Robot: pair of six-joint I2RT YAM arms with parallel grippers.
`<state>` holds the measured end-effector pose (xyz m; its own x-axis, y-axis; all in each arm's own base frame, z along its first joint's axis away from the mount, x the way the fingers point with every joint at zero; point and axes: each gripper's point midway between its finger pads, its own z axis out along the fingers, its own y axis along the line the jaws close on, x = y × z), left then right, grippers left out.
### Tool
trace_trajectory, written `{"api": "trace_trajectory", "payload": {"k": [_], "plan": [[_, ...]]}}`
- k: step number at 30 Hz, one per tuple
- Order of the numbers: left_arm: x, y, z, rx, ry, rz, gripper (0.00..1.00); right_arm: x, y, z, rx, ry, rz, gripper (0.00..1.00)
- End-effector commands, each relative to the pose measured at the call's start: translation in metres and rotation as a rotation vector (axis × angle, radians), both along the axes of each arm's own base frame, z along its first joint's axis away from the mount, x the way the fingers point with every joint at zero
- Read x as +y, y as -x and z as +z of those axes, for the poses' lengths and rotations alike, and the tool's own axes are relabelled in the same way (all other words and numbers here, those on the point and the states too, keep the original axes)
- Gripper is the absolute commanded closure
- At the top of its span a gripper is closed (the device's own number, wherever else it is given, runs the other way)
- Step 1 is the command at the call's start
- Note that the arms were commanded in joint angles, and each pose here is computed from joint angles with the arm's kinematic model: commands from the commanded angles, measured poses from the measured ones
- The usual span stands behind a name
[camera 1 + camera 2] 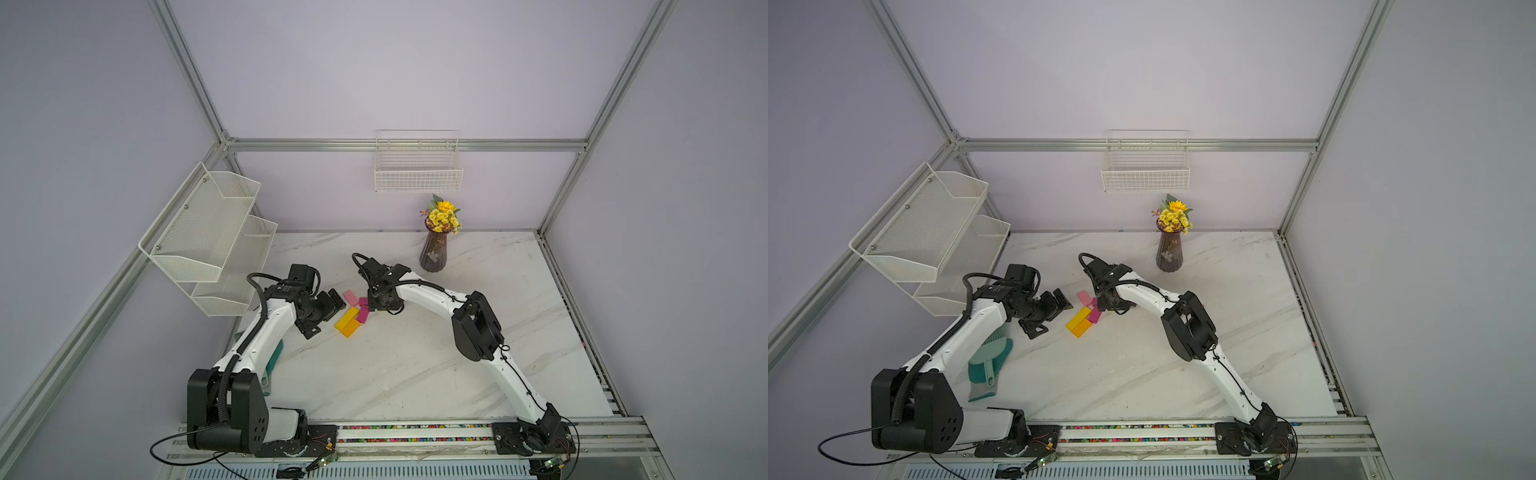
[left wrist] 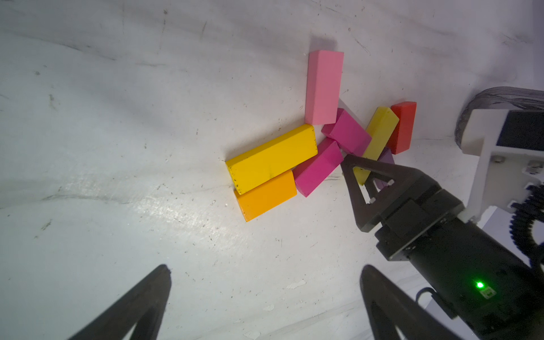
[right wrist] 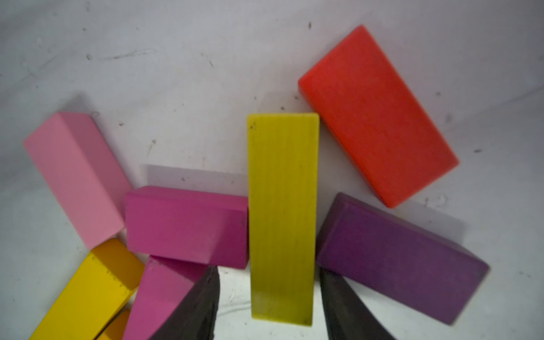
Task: Assemble the letter c with building blocks
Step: Pick up the building block from the center of the board.
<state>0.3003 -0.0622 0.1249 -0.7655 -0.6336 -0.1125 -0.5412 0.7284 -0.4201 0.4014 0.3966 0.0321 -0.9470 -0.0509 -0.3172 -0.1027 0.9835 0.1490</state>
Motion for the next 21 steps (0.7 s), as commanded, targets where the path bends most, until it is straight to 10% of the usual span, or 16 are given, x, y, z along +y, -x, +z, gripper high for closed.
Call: {"api": "trace_trajectory", "payload": {"k": [1, 11, 21], "plan": [[-0.001, -0.003, 0.012, -0.046, 0.021, 0.003, 0.0, -0.01, 0.004, -0.016, 0.009, 0.088, 0.008, 0.45], [-0.006, 0.0, 0.013, -0.05, 0.046, -0.014, 0.0, -0.006, 0.016, -0.009, 0.0, 0.102, 0.046, 0.74], [-0.018, 0.003, 0.027, -0.129, 0.099, -0.091, 0.0, -0.009, 0.055, 0.053, -0.036, -0.044, -0.022, 0.83]]}}
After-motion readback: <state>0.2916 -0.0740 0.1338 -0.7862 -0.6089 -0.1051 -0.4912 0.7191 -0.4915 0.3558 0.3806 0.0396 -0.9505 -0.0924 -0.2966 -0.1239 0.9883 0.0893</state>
